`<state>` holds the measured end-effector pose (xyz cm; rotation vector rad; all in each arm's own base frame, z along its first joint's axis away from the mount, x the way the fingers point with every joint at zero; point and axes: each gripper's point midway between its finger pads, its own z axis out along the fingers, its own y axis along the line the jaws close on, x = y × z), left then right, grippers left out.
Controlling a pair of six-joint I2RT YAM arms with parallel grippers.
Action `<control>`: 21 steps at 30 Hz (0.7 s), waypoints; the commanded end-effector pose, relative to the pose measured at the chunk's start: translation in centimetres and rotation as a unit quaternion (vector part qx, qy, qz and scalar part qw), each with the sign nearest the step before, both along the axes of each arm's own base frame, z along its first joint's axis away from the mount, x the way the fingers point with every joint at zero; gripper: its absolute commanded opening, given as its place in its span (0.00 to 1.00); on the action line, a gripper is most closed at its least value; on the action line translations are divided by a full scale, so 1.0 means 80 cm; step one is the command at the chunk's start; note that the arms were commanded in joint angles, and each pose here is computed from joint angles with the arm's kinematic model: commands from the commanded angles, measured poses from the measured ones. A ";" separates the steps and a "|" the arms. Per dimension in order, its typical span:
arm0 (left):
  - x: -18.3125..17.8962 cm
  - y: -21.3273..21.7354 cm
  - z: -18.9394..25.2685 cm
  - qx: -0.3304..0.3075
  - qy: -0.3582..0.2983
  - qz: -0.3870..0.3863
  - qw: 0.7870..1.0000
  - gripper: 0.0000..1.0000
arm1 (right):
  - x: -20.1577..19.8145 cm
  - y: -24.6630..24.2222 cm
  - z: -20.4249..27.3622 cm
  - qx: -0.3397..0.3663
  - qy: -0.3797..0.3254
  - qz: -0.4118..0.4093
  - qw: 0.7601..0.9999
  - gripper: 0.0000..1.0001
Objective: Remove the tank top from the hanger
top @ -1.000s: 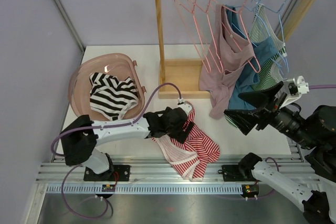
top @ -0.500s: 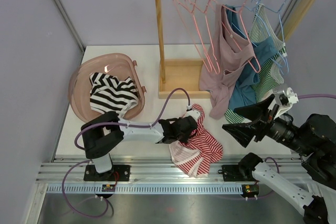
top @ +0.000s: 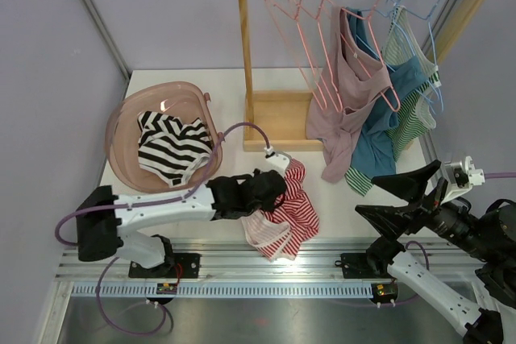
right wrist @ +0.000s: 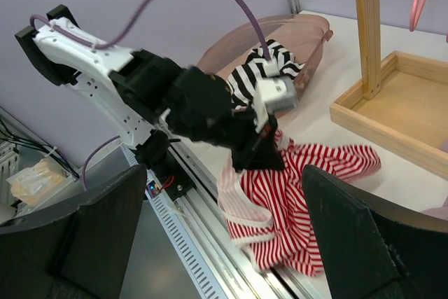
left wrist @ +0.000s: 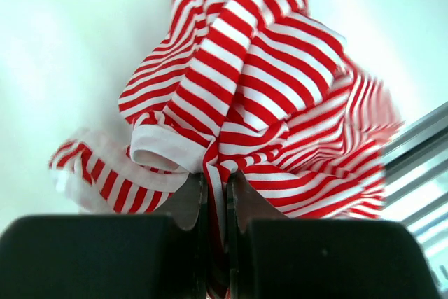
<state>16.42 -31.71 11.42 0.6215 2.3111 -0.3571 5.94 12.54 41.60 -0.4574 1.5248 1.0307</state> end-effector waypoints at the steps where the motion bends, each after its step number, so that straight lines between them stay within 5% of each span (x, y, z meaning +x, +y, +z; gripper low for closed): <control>1: 0.028 0.021 0.107 -0.047 -0.079 0.055 0.994 0.00 | 0.004 -0.003 0.001 -0.004 -0.004 -0.010 1.000 0.99; 11: 0.094 0.163 0.293 -0.077 -0.211 0.212 0.951 0.00 | -0.004 -0.011 0.015 0.014 -0.007 -0.016 1.000 0.99; 21: 0.186 0.314 0.329 -0.072 -0.213 0.380 0.897 0.00 | 0.008 -0.016 0.021 0.008 -0.004 -0.040 0.999 0.99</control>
